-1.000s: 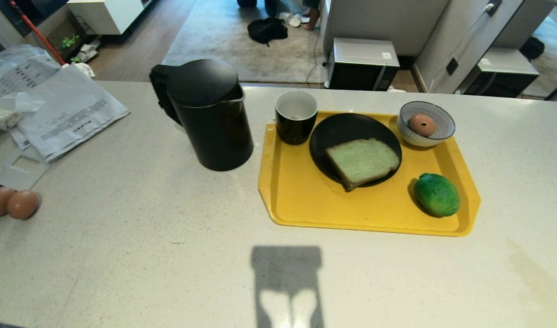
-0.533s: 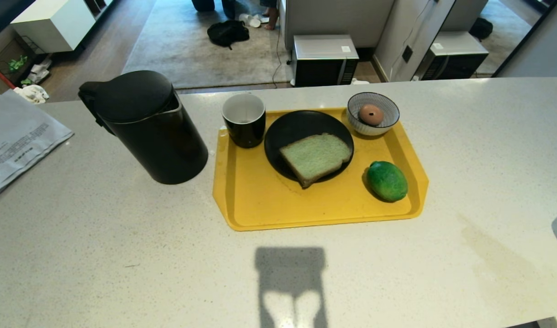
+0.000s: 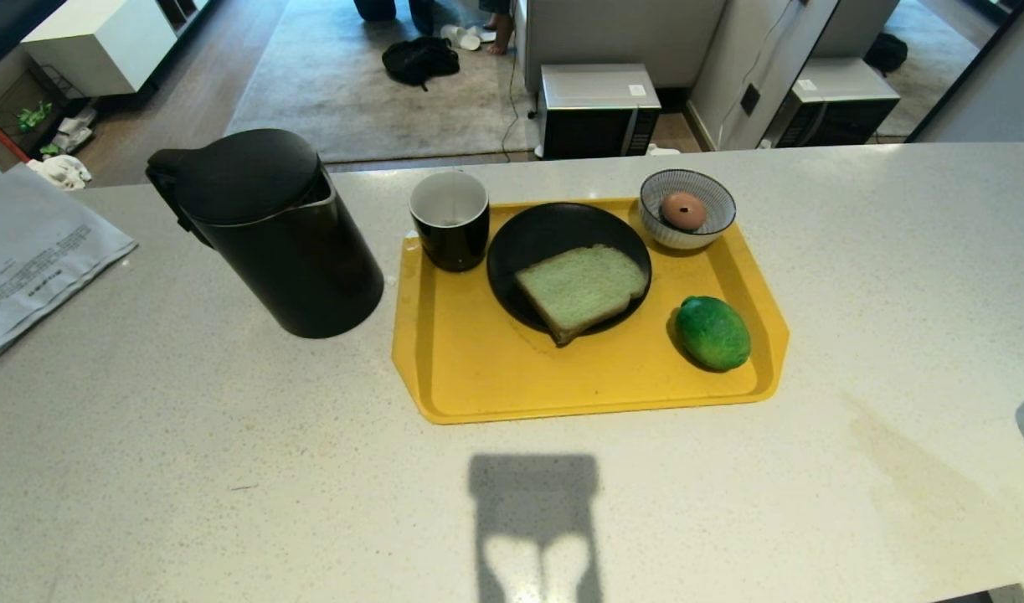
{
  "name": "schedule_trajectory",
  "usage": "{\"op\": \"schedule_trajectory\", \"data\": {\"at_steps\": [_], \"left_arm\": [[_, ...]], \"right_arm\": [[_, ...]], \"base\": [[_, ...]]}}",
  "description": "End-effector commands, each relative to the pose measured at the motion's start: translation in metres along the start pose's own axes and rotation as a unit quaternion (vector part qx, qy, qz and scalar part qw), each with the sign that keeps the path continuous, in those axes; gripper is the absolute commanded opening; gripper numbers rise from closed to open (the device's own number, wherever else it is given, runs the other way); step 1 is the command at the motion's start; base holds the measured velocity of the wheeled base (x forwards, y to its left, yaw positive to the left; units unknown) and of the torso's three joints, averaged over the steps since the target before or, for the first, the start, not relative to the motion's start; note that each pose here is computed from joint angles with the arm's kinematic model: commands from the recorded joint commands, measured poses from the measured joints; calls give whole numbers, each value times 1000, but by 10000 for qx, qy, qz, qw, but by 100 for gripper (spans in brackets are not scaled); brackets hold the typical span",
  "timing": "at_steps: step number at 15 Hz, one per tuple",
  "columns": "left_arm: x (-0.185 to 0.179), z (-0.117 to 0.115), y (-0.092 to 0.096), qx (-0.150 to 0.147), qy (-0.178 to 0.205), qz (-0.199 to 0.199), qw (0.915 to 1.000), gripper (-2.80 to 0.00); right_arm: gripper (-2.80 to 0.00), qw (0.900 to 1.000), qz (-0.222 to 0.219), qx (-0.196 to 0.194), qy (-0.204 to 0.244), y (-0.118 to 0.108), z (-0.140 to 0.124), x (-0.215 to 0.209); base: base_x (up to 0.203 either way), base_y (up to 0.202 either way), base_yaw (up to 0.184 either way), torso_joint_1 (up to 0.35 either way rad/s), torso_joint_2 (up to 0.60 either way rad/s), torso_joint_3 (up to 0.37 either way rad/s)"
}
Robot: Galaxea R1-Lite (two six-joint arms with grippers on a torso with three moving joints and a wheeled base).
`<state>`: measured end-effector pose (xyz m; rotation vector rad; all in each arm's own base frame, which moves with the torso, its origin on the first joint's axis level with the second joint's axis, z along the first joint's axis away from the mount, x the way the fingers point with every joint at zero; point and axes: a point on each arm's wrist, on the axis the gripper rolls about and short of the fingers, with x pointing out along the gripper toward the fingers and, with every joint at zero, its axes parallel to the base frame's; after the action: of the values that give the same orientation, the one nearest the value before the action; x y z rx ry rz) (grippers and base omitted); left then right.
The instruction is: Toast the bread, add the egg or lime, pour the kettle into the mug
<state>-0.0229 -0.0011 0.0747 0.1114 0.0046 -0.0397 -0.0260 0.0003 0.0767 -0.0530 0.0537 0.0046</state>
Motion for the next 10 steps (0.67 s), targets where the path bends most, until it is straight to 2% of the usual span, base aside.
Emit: {"op": "schedule_trajectory", "data": {"at_steps": [1,5,10], "left_arm": [[0,0,0,-76,-10,14,10000,-280],[0,0,1,-391,1,161,9991,-280],[0,0,1,-434,2,189,9989,-280]], "right_arm": [[-280,10000,-1,-1,-1,0,0,0],[-280,10000,-1,-9,-1,0,0,0],[-280,10000,0,-9,4,0,0,0]], "base": [[0,0,0,0,0,0],[0,0,0,0,0,0],[0,0,0,0,0,0]]}}
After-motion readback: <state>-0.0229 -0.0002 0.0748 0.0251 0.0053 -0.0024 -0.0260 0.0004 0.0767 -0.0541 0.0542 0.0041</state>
